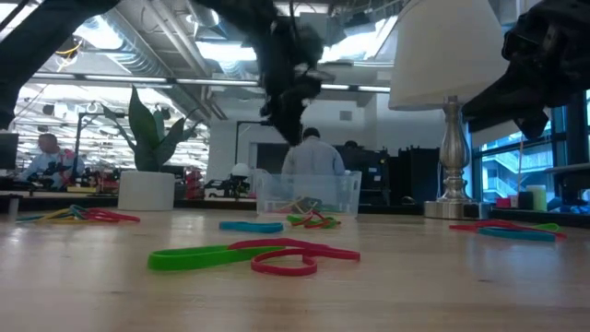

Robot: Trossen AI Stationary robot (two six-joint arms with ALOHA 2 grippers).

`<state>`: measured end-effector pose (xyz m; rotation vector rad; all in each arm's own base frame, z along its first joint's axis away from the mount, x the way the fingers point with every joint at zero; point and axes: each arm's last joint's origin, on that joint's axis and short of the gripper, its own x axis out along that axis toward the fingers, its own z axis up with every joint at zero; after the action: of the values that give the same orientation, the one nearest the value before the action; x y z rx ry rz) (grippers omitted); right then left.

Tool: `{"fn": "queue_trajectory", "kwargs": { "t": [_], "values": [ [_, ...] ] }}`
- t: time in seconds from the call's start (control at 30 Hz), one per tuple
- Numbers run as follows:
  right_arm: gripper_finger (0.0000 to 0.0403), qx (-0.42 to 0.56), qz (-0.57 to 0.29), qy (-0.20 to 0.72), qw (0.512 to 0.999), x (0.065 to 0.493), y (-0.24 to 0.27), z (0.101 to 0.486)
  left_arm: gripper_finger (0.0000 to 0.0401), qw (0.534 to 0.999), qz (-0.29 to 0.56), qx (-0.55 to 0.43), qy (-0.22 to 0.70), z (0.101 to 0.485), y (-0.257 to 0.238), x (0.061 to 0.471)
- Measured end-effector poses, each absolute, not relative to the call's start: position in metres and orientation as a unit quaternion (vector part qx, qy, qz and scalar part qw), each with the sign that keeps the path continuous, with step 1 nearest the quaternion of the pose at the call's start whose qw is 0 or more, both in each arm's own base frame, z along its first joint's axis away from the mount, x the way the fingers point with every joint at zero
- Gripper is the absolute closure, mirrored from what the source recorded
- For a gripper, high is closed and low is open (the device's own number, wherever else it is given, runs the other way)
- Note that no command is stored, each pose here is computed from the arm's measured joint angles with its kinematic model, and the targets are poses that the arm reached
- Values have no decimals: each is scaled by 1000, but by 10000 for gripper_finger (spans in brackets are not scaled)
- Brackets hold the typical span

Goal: Pick and place rubber bands into bin
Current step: Put the black rubber band into the transparent bin

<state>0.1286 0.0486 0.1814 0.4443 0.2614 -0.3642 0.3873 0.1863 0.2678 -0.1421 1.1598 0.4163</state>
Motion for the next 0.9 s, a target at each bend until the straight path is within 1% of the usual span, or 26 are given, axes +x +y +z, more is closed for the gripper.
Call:
{"fn": "queue_trajectory", "kwargs": {
  "t": [0.07, 0.23, 0.33, 0.37, 0.5, 0.63, 0.77, 0.9],
  "values": [
    [400, 218, -179, 129, 951, 129, 49, 181, 319, 822, 193, -71, 531, 277, 174, 395],
    [400, 218, -172, 133, 951, 129, 49, 181, 359, 833, 155, -93, 523, 287, 130, 406],
    [400, 219, -157, 146, 952, 128, 50, 180, 390, 829, 137, -92, 535, 283, 99, 409],
    [400, 219, -153, 149, 952, 128, 50, 180, 395, 830, 133, -93, 534, 282, 89, 410],
    [400, 220, -146, 154, 952, 128, 51, 179, 398, 830, 114, -96, 538, 273, 43, 408],
    [400, 222, -145, 152, 952, 129, 51, 180, 400, 834, 131, -91, 528, 260, -2, 396],
    [400, 222, -145, 151, 952, 129, 51, 180, 399, 836, 155, -103, 517, 250, -41, 370],
    [400, 230, -145, 146, 951, 129, 51, 181, 400, 839, 185, -126, 496, 243, -67, 339]
  ]
}}
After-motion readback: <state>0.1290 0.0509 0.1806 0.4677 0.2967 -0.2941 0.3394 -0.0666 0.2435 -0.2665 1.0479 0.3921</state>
